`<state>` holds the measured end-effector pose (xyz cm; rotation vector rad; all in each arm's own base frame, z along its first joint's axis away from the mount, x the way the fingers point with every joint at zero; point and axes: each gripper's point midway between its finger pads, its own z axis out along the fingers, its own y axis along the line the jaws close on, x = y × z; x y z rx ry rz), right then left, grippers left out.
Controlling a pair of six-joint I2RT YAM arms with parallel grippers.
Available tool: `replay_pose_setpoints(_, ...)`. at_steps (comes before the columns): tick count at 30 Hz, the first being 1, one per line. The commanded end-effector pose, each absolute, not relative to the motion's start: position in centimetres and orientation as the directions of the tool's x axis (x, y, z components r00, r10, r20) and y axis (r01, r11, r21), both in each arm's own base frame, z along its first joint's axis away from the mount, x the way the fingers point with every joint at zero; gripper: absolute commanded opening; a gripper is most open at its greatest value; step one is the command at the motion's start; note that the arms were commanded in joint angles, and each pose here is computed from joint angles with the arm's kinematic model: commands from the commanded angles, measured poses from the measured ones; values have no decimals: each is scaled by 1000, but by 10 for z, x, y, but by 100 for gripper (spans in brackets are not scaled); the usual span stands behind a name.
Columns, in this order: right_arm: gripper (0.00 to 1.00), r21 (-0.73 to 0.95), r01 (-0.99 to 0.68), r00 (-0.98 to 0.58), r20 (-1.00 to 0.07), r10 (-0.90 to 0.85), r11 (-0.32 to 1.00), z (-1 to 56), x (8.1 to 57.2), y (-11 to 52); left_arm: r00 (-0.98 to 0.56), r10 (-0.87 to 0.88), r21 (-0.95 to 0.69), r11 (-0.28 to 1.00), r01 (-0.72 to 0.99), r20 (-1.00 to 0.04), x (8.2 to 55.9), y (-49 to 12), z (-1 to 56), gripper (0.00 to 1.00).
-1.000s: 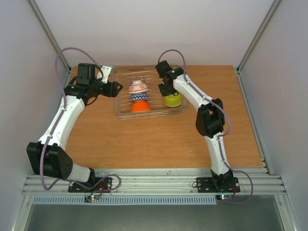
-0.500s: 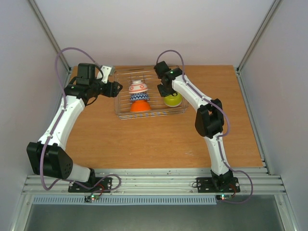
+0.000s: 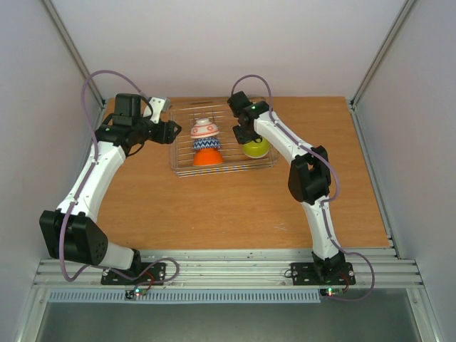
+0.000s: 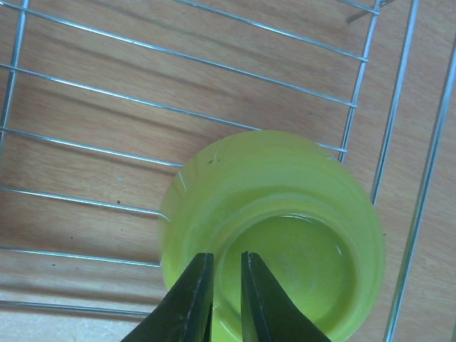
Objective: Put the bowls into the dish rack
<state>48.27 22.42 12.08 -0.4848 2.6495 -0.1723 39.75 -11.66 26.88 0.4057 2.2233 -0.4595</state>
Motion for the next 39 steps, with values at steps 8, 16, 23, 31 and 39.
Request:
replay_pose_setpoints(8, 12, -223, -341, -851, -339, -401, 913, 96, 478, 230, -608, 144, -179, 881, 439, -781, 404, -117, 265, 71)
replay_pose_setpoints(16, 9, -251, -347, -851, -319, -416, 903, 92, 476, 228, -605, 144, -177, 881, 438, -783, 403, -117, 266, 71)
replay_pose_setpoints(23, 2, -278, -345, -846, -322, -425, 897, 94, 477, 225, -605, 143, -178, 881, 439, -783, 403, -117, 267, 71)
replay_pose_setpoints(31, 1, -283, -347, -815, -381, -437, 894, 127, 477, 228, -605, 144, -177, 881, 439, -783, 403, -117, 266, 71)
replay_pose_setpoints(39, 1, -277, -343, -782, -445, -436, 898, 162, 477, 232, -604, 143, -177, 881, 440, -784, 403, -117, 267, 71)
